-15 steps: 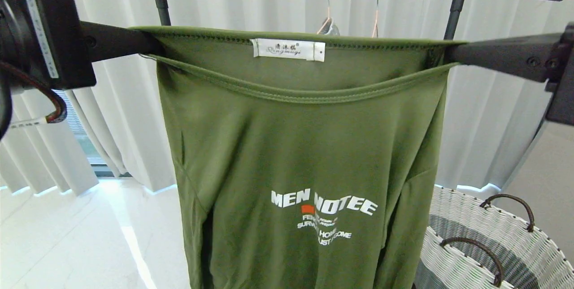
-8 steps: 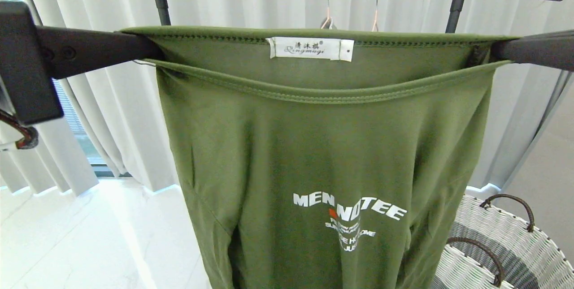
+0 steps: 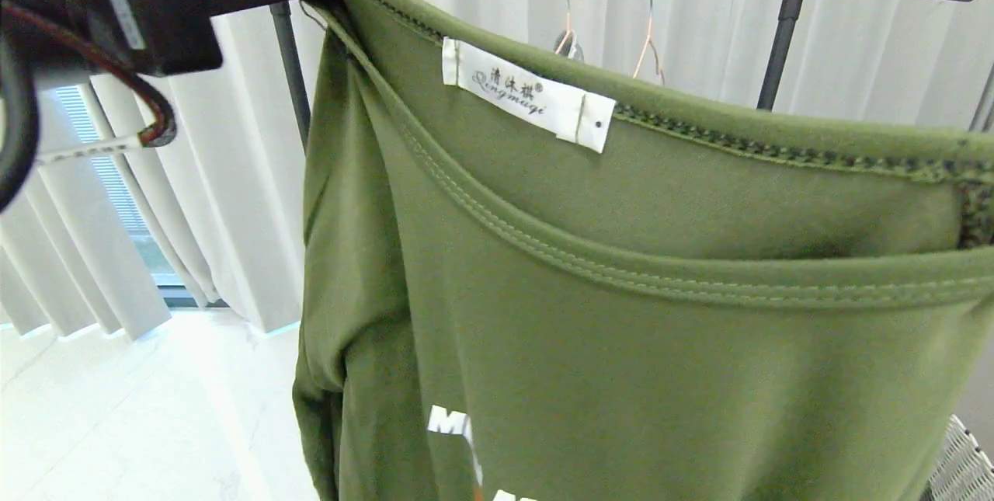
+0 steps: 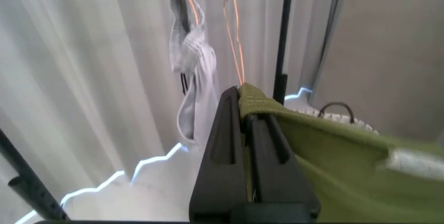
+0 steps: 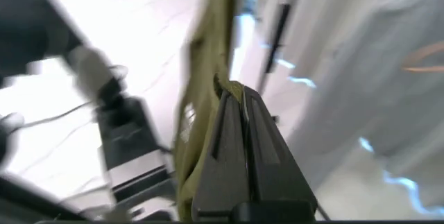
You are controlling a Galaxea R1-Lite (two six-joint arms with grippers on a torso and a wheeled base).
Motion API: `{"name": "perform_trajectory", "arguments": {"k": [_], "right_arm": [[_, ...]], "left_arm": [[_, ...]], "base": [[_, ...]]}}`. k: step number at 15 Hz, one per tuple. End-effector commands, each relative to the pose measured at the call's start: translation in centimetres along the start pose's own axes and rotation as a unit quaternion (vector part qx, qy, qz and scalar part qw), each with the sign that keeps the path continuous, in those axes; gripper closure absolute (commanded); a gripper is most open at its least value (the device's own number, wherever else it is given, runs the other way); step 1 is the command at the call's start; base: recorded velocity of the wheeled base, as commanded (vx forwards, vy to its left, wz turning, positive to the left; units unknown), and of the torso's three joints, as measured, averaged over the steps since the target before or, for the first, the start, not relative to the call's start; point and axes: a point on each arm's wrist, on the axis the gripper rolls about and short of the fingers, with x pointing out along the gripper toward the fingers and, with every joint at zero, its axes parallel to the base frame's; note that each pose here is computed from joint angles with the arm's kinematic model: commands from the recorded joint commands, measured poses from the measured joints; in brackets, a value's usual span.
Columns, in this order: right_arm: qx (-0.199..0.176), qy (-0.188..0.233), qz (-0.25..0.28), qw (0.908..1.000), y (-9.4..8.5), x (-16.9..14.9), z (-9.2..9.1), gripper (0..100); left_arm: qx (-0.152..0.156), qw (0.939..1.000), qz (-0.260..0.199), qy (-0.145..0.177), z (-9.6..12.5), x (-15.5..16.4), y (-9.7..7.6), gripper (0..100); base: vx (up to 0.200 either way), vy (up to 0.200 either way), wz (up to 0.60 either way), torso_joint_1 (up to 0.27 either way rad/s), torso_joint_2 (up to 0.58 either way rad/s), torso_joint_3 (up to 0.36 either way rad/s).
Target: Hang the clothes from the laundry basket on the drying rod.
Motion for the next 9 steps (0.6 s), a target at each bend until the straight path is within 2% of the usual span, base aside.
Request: {"name": "perform_trajectory", "arguments": {"k": [1, 5, 7, 9], "right_arm": [[-0.005, 0.015, 0.017, 0.9997, 0.5, 1.1, -0.2, 100], [-0.002, 0.010, 0.005, 0.9999, 0.2, 0.6, -0.2, 100], [0.000, 0.011, -0.037, 0.9993, -1.0, 0.9, -0.2, 100], [-0.015, 0.014, -0.079, 0.9966, -2.2, 1.6, -0.1, 100]], "left_arm": [[0.004, 0.9999, 0.002, 0.016, -0.6, 1.6, -0.3, 100], [0.004, 0.9998, 0.011, 0.017, -0.7, 1.2, 0.0, 100], [-0.004, 0.9998, 0.011, 0.016, -0.5, 0.2, 0.2, 100], [-0.017, 0.9989, 0.008, 0.043, -0.6, -1.7, 0.6, 100]], "base": [[0.000, 0.000, 0.00, 0.000, 0.00, 0.000], [0.000, 0.000, 0.00, 0.000, 0.00, 0.000], [0.000, 0.000, 0.00, 0.000, 0.00, 0.000], [0.000, 0.000, 0.00, 0.000, 0.00, 0.000]]}}
